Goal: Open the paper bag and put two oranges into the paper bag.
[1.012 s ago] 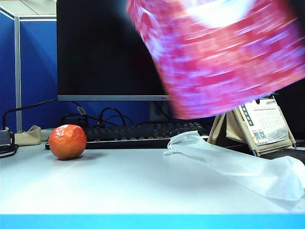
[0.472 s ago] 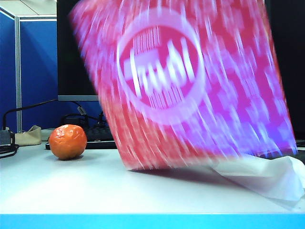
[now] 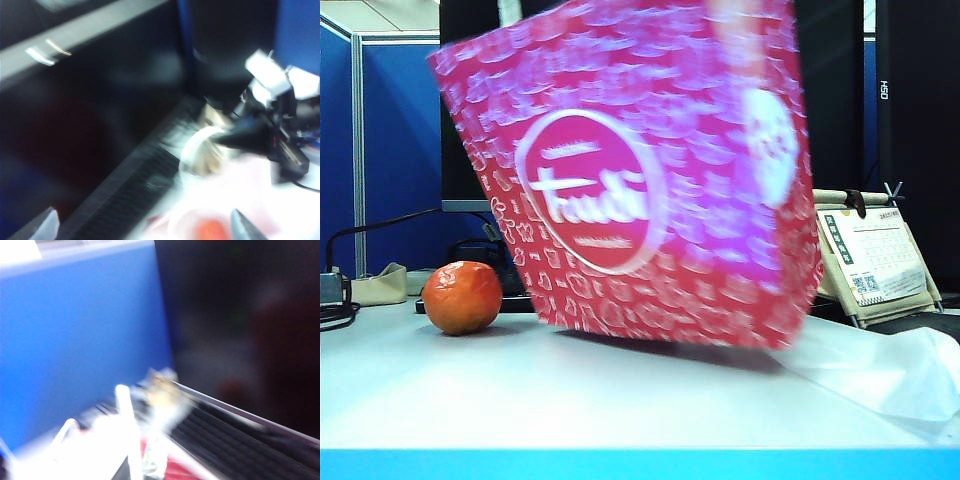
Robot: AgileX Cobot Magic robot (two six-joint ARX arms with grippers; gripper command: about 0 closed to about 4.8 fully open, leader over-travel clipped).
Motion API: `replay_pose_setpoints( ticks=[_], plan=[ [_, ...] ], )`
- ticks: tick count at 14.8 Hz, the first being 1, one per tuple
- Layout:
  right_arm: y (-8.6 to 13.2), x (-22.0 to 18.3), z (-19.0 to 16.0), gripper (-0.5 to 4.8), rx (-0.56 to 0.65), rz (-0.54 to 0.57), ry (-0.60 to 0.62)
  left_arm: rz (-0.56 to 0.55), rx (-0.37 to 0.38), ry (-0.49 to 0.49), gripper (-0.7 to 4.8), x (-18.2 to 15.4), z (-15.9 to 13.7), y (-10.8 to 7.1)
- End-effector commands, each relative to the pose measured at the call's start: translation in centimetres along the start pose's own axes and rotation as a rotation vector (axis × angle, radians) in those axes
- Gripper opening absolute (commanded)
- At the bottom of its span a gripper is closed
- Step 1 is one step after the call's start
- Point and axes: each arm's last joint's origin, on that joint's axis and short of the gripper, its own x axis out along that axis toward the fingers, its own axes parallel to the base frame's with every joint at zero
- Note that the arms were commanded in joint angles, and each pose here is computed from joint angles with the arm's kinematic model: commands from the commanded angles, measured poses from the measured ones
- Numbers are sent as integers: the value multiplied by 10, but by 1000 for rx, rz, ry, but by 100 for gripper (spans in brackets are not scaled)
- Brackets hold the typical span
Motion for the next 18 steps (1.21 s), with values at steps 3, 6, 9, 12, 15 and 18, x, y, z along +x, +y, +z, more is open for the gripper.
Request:
replay_pose_setpoints(
  ticks=[3,6,9,12,15,18],
  plan=[
    [-5,-5,21,-5,115,-65,-98,239,24,19,479,-34,-3,3],
    [-8,-5,13,-5,149,-101,-24,259,30,28,479,-41,-5,1],
    [-10,-4,12,-5,185,-98,-35,340,39,8,479,-63,-7,-2],
    [-14,0,-10,-5,254,-13,-79,356,43,-40,479,-86,-9,-8],
    [-16,1,-32,-5,229,82,-100,362,46,-60,479,-100,-11,-12],
    [-18,0,-55,-5,159,103,-128,359,27,-5,479,-105,-22,-17]
  ],
)
